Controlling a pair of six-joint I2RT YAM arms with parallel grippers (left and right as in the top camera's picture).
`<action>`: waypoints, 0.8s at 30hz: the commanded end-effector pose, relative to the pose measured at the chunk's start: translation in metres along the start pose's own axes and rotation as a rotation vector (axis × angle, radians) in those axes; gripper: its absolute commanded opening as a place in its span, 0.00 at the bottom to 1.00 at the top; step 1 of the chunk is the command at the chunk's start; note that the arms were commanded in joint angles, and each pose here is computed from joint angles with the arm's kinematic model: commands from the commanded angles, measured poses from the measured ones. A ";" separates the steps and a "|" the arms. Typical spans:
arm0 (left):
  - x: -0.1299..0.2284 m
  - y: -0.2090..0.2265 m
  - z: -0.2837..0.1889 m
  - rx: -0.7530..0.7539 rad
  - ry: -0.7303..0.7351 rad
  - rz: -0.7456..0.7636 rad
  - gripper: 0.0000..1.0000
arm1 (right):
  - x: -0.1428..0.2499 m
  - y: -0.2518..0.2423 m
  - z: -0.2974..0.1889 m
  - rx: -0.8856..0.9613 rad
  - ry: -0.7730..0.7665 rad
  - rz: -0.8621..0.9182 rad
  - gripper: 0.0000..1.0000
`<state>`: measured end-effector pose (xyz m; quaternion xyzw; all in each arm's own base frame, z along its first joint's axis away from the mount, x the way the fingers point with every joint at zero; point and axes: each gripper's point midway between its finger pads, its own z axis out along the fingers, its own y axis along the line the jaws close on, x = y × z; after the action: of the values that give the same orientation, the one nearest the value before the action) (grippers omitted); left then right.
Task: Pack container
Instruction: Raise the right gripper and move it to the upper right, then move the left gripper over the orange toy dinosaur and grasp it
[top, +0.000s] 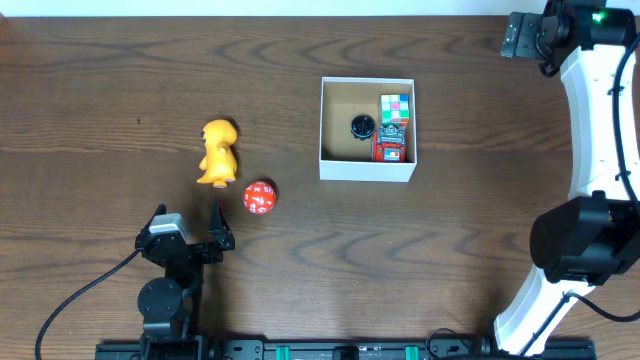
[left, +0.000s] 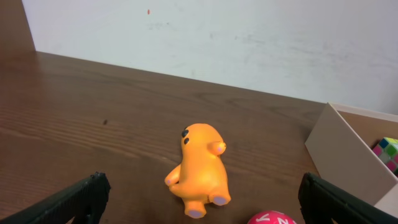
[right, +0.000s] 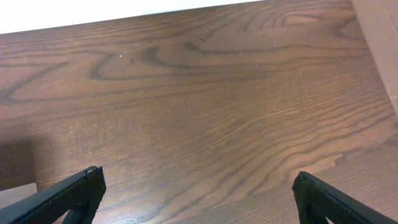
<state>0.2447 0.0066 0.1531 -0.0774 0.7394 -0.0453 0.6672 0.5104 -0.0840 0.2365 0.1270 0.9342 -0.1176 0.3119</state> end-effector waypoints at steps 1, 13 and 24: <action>0.017 0.004 0.001 -0.015 0.050 -0.003 0.98 | 0.002 -0.002 0.003 0.000 0.007 0.019 0.99; 0.014 0.003 0.001 -0.014 0.039 -0.002 0.98 | 0.002 -0.002 0.003 0.000 0.007 0.019 0.99; -0.066 -0.001 -0.003 -0.041 -0.110 -0.065 0.98 | 0.001 -0.002 0.002 0.000 0.006 0.019 0.99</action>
<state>0.2484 0.0090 0.1762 -0.0973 0.7203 -0.0574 0.6844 0.5104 -0.0839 0.2365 0.1269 0.9342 -0.1173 0.3120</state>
